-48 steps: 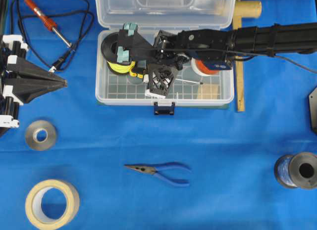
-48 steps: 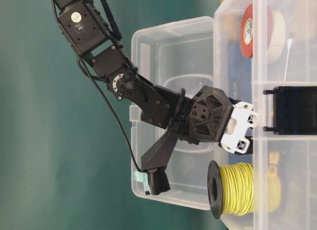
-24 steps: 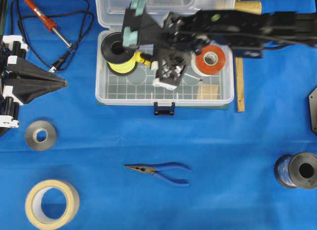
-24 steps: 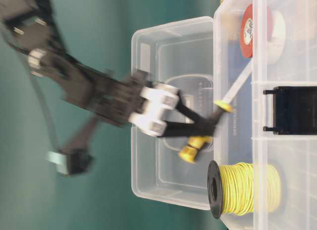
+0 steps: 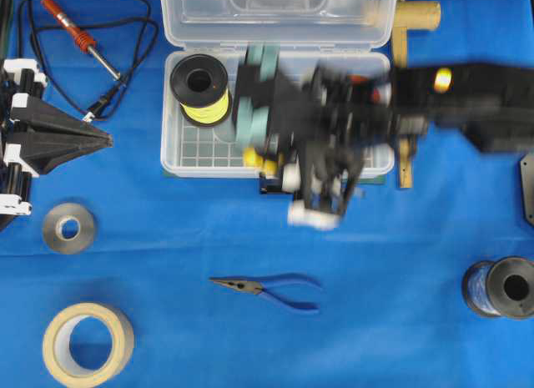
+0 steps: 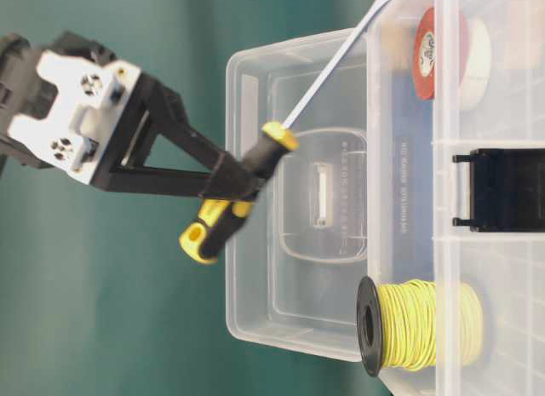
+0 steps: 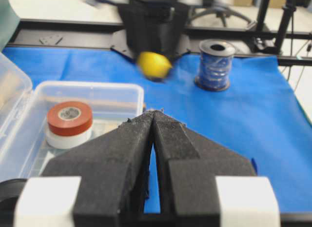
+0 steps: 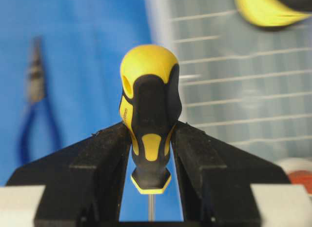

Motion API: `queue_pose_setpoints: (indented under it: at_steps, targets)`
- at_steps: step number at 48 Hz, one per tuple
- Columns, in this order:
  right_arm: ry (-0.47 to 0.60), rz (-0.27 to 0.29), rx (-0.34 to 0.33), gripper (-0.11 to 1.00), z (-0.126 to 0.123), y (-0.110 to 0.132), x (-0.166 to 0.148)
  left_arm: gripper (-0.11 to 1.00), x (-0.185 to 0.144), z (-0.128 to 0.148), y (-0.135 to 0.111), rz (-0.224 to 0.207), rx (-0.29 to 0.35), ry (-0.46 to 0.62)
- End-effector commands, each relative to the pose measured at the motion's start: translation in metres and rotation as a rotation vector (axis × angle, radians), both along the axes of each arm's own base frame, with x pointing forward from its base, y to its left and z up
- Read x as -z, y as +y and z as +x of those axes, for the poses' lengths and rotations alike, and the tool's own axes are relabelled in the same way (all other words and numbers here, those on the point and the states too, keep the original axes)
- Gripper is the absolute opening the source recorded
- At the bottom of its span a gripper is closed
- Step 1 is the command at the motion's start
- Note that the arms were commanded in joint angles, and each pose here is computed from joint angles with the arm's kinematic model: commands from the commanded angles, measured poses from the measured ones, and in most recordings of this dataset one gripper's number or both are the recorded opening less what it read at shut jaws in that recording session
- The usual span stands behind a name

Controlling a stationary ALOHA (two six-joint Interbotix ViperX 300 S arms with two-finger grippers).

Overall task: Pick the screwdriver from the toolbox among several items.
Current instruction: 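Lift the screwdriver out of the toolbox with the right gripper, then lower the screwdriver onto the table above the blue pliers and release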

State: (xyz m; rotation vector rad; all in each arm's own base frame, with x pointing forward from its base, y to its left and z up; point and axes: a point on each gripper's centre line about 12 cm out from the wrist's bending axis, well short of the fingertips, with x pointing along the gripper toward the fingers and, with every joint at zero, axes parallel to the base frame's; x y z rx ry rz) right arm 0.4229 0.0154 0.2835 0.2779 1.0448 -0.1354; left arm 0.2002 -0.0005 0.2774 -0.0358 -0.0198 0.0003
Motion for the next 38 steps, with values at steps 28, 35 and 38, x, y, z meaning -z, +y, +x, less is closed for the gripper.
queue_pose_setpoints:
  at_steps: [28,35,38]
  targets:
    - [0.137,0.008,0.008,0.46,0.071,0.069,0.135,0.00,-0.004,0.001,0.000,-0.002,0.001,-0.012]
    - [0.141,0.027,0.015,0.46,0.075,0.071,0.151,0.00,-0.004,0.001,0.000,-0.008,0.002,-0.012]
    - [0.138,0.031,0.017,0.46,0.076,0.071,0.153,0.00,-0.005,0.001,-0.001,-0.008,0.003,-0.014]
